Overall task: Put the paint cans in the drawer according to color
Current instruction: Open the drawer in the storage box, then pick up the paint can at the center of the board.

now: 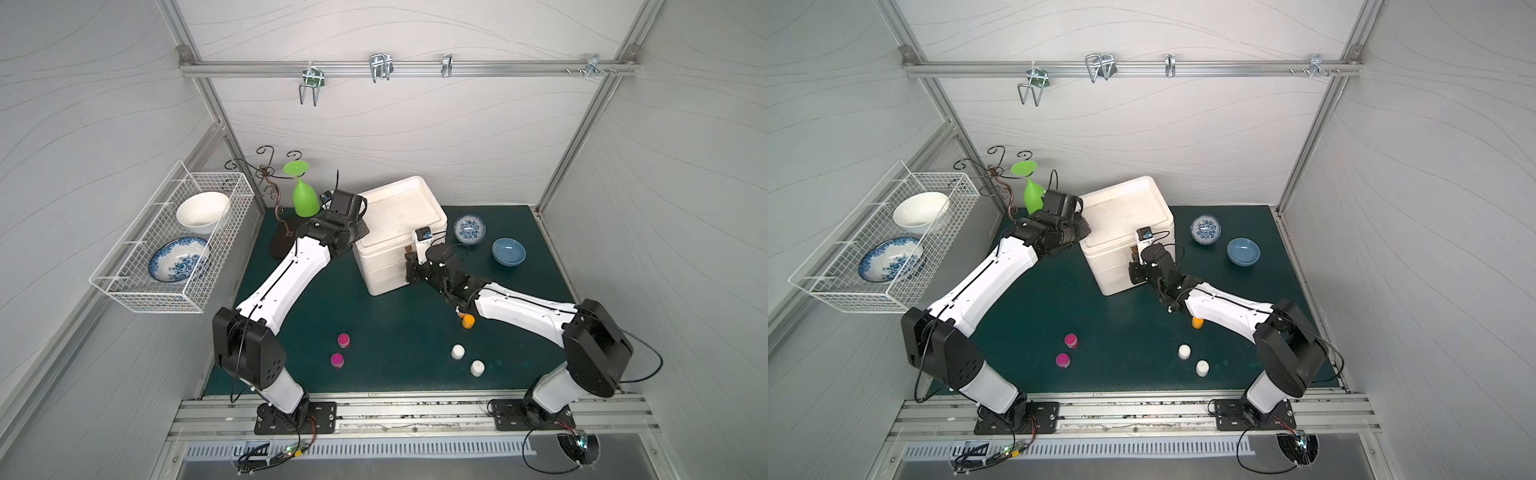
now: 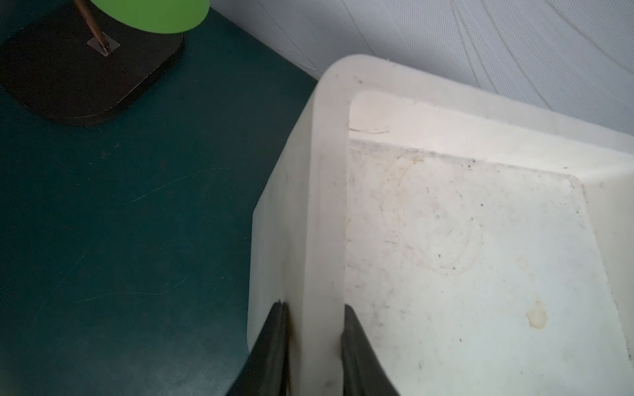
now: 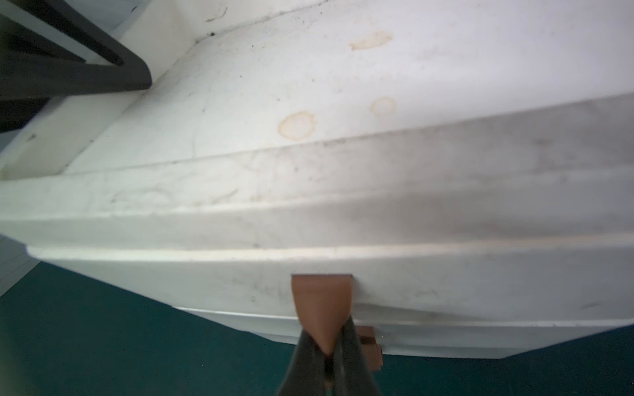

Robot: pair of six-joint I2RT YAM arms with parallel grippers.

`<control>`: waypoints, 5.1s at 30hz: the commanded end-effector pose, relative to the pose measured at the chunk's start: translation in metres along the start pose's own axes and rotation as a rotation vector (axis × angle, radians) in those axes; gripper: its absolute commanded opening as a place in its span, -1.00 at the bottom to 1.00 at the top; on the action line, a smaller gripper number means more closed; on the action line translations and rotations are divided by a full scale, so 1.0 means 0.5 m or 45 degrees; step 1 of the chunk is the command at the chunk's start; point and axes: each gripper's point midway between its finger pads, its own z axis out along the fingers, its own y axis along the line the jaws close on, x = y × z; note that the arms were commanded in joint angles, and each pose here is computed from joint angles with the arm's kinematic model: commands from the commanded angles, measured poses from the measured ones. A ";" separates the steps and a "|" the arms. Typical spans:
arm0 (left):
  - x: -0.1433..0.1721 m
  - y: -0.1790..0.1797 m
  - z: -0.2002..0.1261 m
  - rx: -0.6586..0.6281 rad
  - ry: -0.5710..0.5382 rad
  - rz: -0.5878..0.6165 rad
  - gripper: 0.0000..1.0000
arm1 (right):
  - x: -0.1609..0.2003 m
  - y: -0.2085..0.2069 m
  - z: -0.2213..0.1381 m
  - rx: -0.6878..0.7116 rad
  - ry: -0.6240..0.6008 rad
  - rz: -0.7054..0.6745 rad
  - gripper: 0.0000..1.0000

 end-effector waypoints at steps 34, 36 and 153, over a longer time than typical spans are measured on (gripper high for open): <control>0.020 -0.028 0.019 -0.142 0.115 0.120 -1.00 | 0.092 0.031 -0.217 -0.017 0.244 -0.101 -1.00; 0.024 -0.034 0.023 -0.130 0.132 0.140 -1.00 | 0.097 0.041 -0.226 -0.008 0.247 -0.123 -1.00; 0.291 0.253 -0.408 0.732 -0.166 0.483 0.99 | 0.300 -0.347 -0.318 0.754 0.680 0.326 -0.44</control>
